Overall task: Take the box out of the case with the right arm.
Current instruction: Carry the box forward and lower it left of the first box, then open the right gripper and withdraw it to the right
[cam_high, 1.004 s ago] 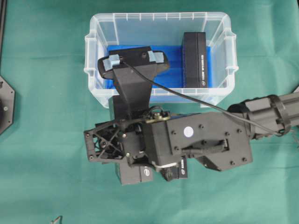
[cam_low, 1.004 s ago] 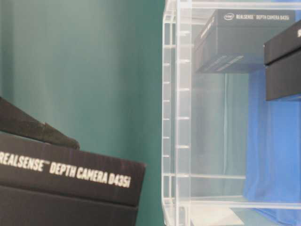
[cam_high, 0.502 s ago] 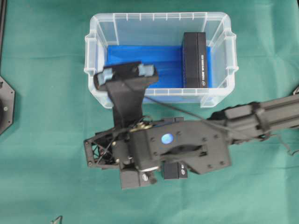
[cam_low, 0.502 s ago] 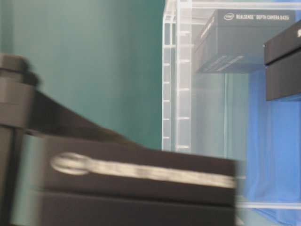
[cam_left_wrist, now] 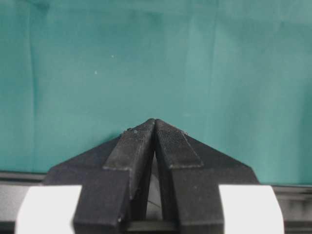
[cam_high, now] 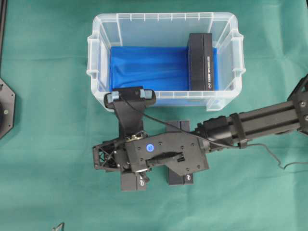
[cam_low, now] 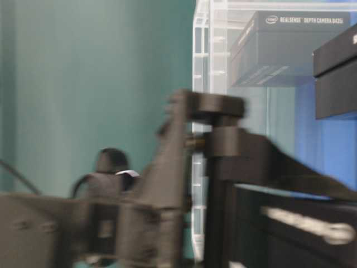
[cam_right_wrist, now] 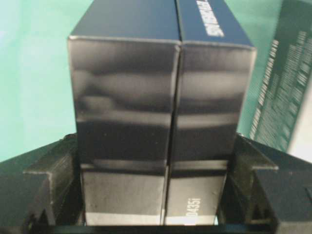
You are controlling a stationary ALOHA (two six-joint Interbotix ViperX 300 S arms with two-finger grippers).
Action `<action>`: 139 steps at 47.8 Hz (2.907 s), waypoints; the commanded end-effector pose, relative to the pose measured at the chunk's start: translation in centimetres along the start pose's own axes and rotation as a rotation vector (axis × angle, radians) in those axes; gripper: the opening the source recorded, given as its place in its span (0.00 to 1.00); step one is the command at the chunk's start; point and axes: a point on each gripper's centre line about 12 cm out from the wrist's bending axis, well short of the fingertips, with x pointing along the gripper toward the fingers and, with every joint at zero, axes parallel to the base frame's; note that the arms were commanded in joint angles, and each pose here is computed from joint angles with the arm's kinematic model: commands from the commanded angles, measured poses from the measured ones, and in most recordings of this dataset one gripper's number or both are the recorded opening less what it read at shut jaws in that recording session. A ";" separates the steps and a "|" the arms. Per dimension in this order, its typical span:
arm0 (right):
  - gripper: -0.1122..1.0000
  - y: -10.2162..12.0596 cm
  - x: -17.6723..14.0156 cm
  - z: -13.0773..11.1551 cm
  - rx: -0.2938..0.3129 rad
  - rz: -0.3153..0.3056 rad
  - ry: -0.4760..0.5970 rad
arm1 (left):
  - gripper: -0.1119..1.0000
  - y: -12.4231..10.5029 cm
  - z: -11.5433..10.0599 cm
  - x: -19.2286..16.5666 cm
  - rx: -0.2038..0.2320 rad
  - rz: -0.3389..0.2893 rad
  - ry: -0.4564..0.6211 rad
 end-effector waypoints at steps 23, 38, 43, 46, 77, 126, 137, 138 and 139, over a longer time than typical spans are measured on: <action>0.71 -0.3 0.1 -0.4 0.018 0.053 0.055 | 0.10 -0.1 0.4 -0.7 0.001 -0.004 -0.027; 0.79 -0.2 0.1 -0.5 0.019 0.059 0.060 | 0.10 -0.1 0.4 -0.8 0.002 -0.004 -0.030; 0.94 -0.2 0.1 -0.4 0.018 0.054 0.057 | 0.10 0.0 0.4 -0.8 0.001 -0.005 -0.029; 0.94 -0.2 0.1 -0.4 0.018 0.055 0.058 | 0.10 0.0 0.4 -0.8 0.001 -0.005 -0.030; 0.90 -0.1 -4.9 0.6 0.026 0.095 0.055 | 0.10 -0.1 0.4 -0.8 0.002 -0.004 -0.030; 0.89 -2.9 -12.9 2.1 -0.046 0.038 -0.018 | 0.10 -0.1 0.5 -0.7 -0.001 -0.005 -0.026; 0.89 -6.9 -14.0 2.7 -0.042 0.046 -0.011 | 0.10 -0.1 0.5 -0.7 0.002 -0.005 -0.027; 0.89 -7.6 -14.1 2.8 -0.039 0.045 -0.011 | 0.10 -0.1 0.5 -0.7 0.002 -0.005 -0.026; 0.89 -8.1 -14.2 2.8 -0.036 0.042 -0.011 | 0.10 0.0 0.5 -0.7 0.001 -0.003 -0.027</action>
